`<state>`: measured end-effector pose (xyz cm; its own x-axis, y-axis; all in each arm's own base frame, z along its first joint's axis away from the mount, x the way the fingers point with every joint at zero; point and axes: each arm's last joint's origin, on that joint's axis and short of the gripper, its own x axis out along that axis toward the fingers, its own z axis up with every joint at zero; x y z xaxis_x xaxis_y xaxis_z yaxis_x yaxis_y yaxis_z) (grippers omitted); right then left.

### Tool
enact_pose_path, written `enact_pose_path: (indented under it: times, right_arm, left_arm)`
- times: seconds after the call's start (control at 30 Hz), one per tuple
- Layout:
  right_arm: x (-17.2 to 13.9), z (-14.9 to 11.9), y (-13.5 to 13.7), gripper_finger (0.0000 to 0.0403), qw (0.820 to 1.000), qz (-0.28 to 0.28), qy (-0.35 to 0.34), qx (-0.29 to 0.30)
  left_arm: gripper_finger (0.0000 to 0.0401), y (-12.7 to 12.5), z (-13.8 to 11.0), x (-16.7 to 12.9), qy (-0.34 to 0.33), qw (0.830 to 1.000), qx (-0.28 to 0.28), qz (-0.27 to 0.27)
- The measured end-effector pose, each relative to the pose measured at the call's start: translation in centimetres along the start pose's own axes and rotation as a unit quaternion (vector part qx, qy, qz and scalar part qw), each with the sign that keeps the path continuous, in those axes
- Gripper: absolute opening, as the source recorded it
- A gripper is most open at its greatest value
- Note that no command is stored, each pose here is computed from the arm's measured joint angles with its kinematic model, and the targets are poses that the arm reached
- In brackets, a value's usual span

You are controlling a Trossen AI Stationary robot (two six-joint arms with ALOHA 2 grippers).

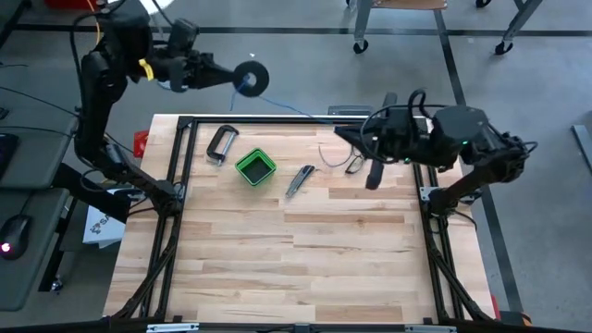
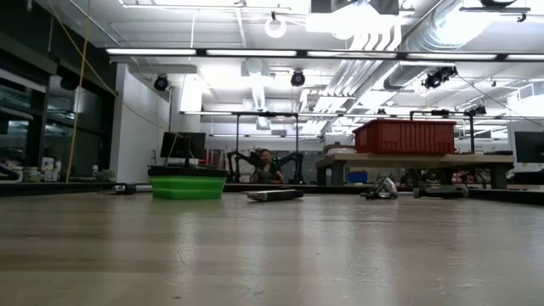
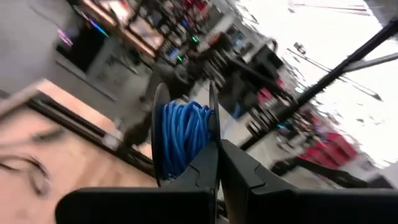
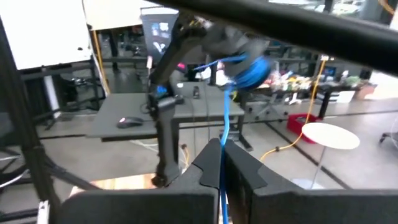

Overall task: Coil cords
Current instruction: Coil the blue wire onto the spool

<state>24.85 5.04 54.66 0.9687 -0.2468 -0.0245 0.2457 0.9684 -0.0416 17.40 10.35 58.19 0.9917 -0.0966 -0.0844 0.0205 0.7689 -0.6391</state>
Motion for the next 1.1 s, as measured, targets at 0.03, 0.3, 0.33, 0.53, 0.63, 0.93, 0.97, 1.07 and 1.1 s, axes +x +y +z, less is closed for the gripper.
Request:
enact_pose_path:
  times: [0.03, 0.3, 0.33, 0.53, 0.63, 0.93, 0.97, 1.07, 1.1]
  right_arm:
    - [-0.2, 0.1, -0.3, 0.0000, 1.000, -0.004, -0.003, -0.001]
    - [0.2, 0.2, -1.3, 0.0000, 1.000, -0.010, -0.003, -0.012]
    - [0.3, 0.2, -1.5, 0.0000, 1.000, -0.009, -0.004, -0.013]
    - [0.7, 0.1, -2.2, 0.0000, 1.000, -0.002, -0.003, -0.013]
    - [0.8, 0.2, -2.3, 0.0000, 1.000, 0.010, -0.011, -0.002]
    - [2.1, 0.0, -1.5, 0.0000, 0.999, 0.047, -0.019, 0.001]
    - [2.4, -0.1, -1.3, 0.0000, 0.999, 0.051, -0.020, 0.001]
    - [3.4, -0.4, -0.8, 0.0000, 0.997, 0.069, -0.022, 0.002]
    - [3.8, -0.6, -0.6, 0.0000, 0.997, 0.076, -0.023, 0.002]
  left_arm:
    - [0.0001, -0.1, -0.1, 0.1, 0.008, 1.000, -0.009, -0.008]
    - [0.0001, -0.2, -1.3, 3.5, 0.089, 0.992, -0.068, -0.058]
    - [0.0001, 0.0, -1.5, 4.3, 0.103, 0.990, -0.076, -0.064]
    - [0.0001, 0.9, -3.0, 9.6, 0.176, 0.975, -0.095, -0.100]
    - [0.0001, 1.5, -3.5, 12.3, 0.199, 0.967, -0.096, -0.124]
    - [0.0001, 1.0, -3.0, 18.4, 0.216, 0.925, -0.096, -0.297]
    - [0.0001, 0.8, -2.8, 18.8, 0.213, 0.920, -0.093, -0.317]
    - [0.0001, 0.4, -2.4, 19.9, 0.203, 0.906, -0.094, -0.359]
    - [0.0001, 0.4, -2.3, 20.1, 0.197, 0.903, -0.094, -0.370]
